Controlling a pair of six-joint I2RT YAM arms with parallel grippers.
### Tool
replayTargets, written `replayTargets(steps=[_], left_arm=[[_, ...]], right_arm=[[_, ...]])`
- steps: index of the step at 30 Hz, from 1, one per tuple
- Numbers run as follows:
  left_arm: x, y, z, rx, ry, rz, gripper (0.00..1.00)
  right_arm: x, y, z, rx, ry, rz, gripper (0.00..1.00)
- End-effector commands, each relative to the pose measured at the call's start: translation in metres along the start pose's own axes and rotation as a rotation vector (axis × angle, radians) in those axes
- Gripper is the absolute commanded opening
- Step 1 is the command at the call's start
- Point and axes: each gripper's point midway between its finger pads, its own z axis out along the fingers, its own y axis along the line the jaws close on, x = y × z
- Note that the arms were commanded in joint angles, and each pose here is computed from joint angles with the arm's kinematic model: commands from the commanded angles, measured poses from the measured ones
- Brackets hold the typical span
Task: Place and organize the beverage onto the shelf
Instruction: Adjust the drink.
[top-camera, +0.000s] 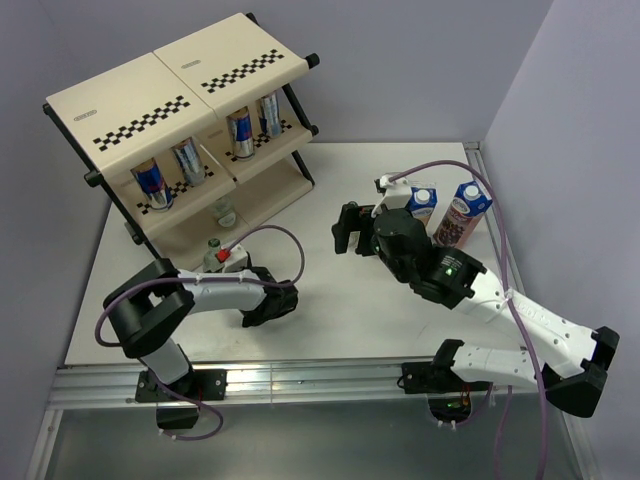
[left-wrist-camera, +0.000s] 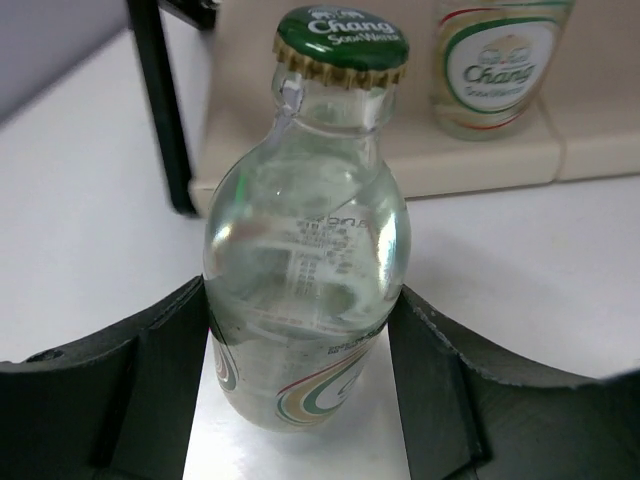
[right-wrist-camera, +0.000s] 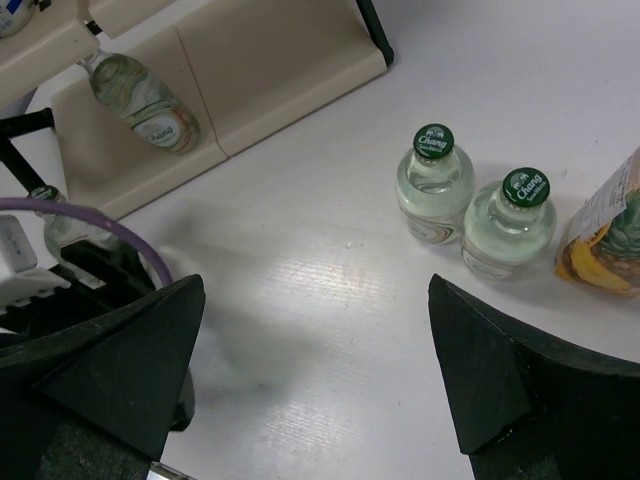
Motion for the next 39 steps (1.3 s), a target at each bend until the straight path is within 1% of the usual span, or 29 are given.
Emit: replayTargets(steps=[1,2,5,9,13,26,29,30,31,33,34,35,36,37,38,39], left_arm=[[-0.085,-0.017,-0.008,0.197,-0.266,-0.494,0.00],[-0.087,-0.018,-0.008,0.192,-0.271,-0.466,0.00],[-0.093,-0.018,-0.011,0.197,-0.269,-0.491,0.00],[-0.089,-0.006,-0.003,0.177,-0.273,-0.501,0.00],[-0.087,0.004,0.007,0.148,-0.277,-0.567,0.01],[-0.108,-0.006,0.030,0.058,-0.309,-0.719,0.01],[-0.113,-0.011,0.031,0.049,-0.312,-0.721,0.01],[-0.121,-0.018,0.029,0.052,-0.313,-0.730,0.01],[-0.125,-0.023,0.024,0.061,-0.310,-0.686,0.01],[-0.138,-0.031,0.015,0.085,-0.307,-0.699,0.01],[-0.146,-0.039,-0.001,0.131,-0.295,-0.698,0.01],[-0.151,-0.036,-0.002,0.130,-0.296,-0.701,0.01],[-0.155,-0.040,-0.013,0.164,-0.283,-0.712,0.01],[-0.159,-0.039,-0.020,0.180,-0.279,-0.701,0.01],[-0.171,-0.037,-0.028,0.200,-0.274,-0.723,0.01],[-0.175,-0.042,-0.042,0.240,-0.261,-0.710,0.01]], right_arm=[[-0.009,0.004,0.002,-0.032,-0.035,0.009,1.00],[-0.008,0.006,0.002,-0.044,-0.028,-0.001,1.00],[-0.004,0.007,0.009,-0.035,-0.005,-0.010,1.00],[0.000,0.013,0.015,-0.051,0.006,-0.012,1.00],[0.001,0.010,0.016,-0.036,0.009,-0.027,1.00],[0.001,0.003,0.021,0.014,0.020,-0.079,1.00],[0.002,0.004,0.025,0.021,0.029,-0.089,1.00],[0.001,0.003,0.026,0.029,0.028,-0.090,1.00],[0.001,0.003,0.027,0.032,0.026,-0.087,1.00],[-0.005,0.005,0.025,0.022,0.006,-0.078,1.00],[-0.009,0.004,0.023,0.024,-0.004,-0.070,1.00],[-0.013,0.003,0.022,0.029,-0.013,-0.061,1.00],[-0.015,0.001,0.021,0.039,-0.018,-0.051,1.00],[-0.018,-0.004,0.020,0.065,-0.029,-0.041,1.00],[-0.025,-0.012,0.016,0.099,-0.052,-0.029,1.00],[-0.029,-0.015,0.014,0.111,-0.067,-0.011,1.00]])
